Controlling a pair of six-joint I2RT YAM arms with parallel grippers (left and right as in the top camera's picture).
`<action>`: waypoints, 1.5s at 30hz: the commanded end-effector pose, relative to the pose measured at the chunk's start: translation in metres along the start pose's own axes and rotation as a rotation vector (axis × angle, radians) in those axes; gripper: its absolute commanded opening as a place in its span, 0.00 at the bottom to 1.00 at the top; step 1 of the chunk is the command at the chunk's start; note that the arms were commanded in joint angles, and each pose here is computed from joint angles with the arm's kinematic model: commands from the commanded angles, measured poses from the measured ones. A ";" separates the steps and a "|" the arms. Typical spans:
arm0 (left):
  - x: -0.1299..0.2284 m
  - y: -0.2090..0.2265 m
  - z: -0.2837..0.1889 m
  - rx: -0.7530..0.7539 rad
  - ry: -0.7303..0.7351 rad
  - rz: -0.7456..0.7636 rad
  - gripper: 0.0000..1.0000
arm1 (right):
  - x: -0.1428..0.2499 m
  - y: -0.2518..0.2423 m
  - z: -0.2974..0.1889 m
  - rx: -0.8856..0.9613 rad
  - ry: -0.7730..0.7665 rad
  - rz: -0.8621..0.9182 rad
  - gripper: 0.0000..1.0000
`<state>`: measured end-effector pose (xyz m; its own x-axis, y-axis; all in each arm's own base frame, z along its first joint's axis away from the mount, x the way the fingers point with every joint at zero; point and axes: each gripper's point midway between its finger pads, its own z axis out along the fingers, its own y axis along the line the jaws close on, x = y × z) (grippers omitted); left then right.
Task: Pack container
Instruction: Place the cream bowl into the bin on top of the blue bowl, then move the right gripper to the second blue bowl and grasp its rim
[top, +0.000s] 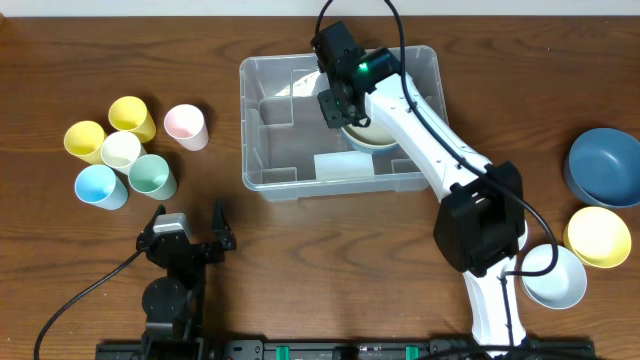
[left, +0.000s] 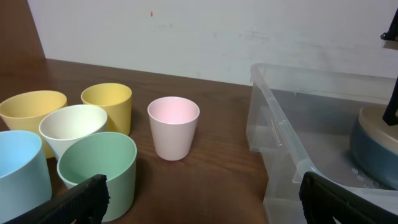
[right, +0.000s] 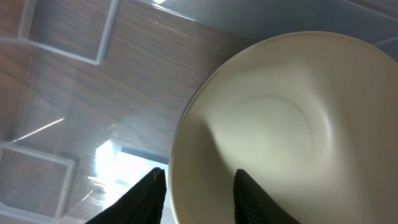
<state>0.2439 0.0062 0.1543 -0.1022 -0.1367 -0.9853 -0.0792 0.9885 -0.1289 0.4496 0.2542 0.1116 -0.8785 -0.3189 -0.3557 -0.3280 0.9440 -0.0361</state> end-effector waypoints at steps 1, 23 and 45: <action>0.019 0.004 0.002 -0.012 0.051 0.009 0.98 | 0.000 -0.001 -0.002 0.012 -0.002 -0.009 0.36; 0.019 0.004 0.002 -0.012 0.051 0.009 0.98 | 0.049 -0.194 -0.177 0.153 -0.079 0.522 0.52; 0.019 0.004 0.002 -0.012 0.051 0.009 0.98 | 0.210 -0.372 -0.139 0.312 0.165 1.081 0.57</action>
<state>0.2439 0.0062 0.1543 -0.1021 -0.1371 -0.9853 -0.0793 0.9884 -0.1293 0.3491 -0.1660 0.1977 -0.6959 0.6717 -0.2538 0.6979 0.7160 -0.0188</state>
